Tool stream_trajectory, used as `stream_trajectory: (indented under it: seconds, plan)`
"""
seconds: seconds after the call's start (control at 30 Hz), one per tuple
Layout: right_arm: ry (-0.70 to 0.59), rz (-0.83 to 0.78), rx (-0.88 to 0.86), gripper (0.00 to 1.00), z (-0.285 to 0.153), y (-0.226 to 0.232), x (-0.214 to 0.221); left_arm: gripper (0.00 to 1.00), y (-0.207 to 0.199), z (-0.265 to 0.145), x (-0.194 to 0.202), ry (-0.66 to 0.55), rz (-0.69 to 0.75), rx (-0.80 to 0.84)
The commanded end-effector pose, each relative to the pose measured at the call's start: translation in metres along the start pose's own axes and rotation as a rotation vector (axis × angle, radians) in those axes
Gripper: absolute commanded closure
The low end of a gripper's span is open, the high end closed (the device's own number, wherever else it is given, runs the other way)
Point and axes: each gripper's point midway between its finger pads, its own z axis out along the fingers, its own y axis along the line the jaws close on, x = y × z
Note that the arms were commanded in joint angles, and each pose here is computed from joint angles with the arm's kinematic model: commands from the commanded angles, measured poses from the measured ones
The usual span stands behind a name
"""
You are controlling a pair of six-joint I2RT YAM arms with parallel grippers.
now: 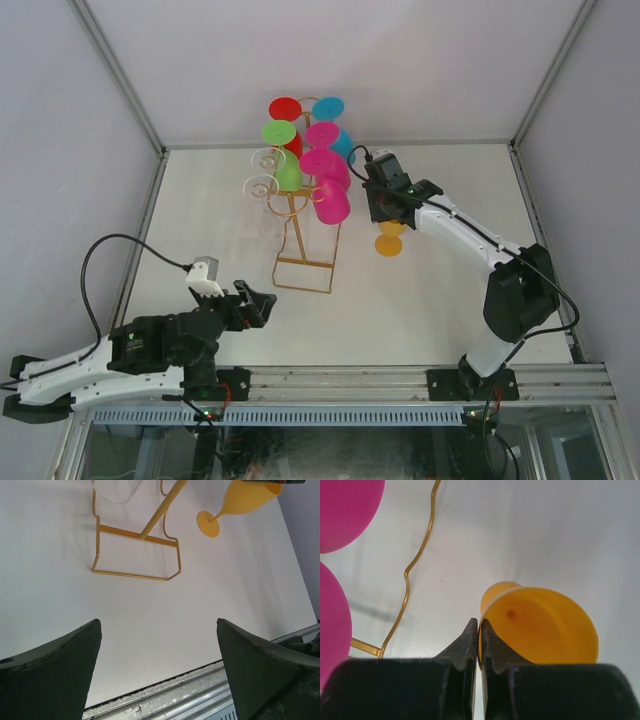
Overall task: Take the wine glass off the wine glass rack
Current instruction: Place the wine glass at the center of the board.
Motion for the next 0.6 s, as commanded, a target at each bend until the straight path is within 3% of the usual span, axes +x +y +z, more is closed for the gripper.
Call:
stream_trajectory:
  seconds: [0.0, 0.57]
  plan:
    - [-0.022, -0.008, 0.006, 1.00, -0.005, -0.002, -0.012, 0.00, -0.011, -0.003, -0.013, -0.019, -0.002, 0.025]
    - [-0.026, 0.007, -0.002, 0.93, -0.013, -0.008, -0.024, 0.00, -0.014, 0.006, 0.002, 0.000, -0.054, 0.030]
